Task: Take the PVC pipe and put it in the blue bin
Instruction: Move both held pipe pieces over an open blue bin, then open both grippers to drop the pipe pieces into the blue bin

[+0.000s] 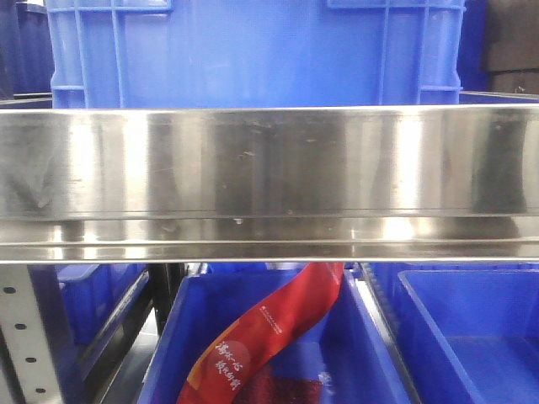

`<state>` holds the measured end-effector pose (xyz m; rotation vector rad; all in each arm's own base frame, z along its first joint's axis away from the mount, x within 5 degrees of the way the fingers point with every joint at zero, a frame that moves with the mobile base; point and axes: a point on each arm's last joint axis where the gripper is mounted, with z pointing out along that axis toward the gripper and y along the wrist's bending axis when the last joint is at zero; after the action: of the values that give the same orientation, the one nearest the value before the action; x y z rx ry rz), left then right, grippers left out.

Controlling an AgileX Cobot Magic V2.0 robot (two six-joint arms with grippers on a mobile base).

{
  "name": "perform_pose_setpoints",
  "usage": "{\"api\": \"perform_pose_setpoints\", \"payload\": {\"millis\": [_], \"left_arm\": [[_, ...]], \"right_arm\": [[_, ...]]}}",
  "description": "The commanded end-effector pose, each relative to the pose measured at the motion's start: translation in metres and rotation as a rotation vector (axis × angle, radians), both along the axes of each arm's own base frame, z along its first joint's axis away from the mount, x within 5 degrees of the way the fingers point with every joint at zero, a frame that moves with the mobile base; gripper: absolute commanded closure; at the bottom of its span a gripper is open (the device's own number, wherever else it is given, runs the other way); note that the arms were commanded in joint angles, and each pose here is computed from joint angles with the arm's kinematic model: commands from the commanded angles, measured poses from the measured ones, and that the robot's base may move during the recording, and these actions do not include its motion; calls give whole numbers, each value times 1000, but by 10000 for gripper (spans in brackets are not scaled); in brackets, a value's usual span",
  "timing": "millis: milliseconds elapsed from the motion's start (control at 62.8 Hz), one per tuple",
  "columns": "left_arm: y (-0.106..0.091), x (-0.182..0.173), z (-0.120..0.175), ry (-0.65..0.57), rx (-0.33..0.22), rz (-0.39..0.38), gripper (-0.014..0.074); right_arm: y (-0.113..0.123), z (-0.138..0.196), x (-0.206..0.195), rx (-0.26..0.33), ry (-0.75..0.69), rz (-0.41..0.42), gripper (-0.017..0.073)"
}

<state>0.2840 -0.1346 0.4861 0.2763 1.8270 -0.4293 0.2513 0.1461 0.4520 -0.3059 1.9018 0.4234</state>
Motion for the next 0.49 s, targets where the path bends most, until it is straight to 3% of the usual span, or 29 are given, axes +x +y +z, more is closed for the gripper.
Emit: {"api": "perform_pose_setpoints", "payload": {"millis": [0,64,478], "left_arm": [[-9,13,5,19,-15,-2,704],[-15,26,4,40,-30,4,704],[-37,71,-40,179,20,-1,704]], "right_arm": [[8,4,9,24,2,12,721],[14,2,17,25,11,15,721],[31,-30,43,-39,117,12,721]]}}
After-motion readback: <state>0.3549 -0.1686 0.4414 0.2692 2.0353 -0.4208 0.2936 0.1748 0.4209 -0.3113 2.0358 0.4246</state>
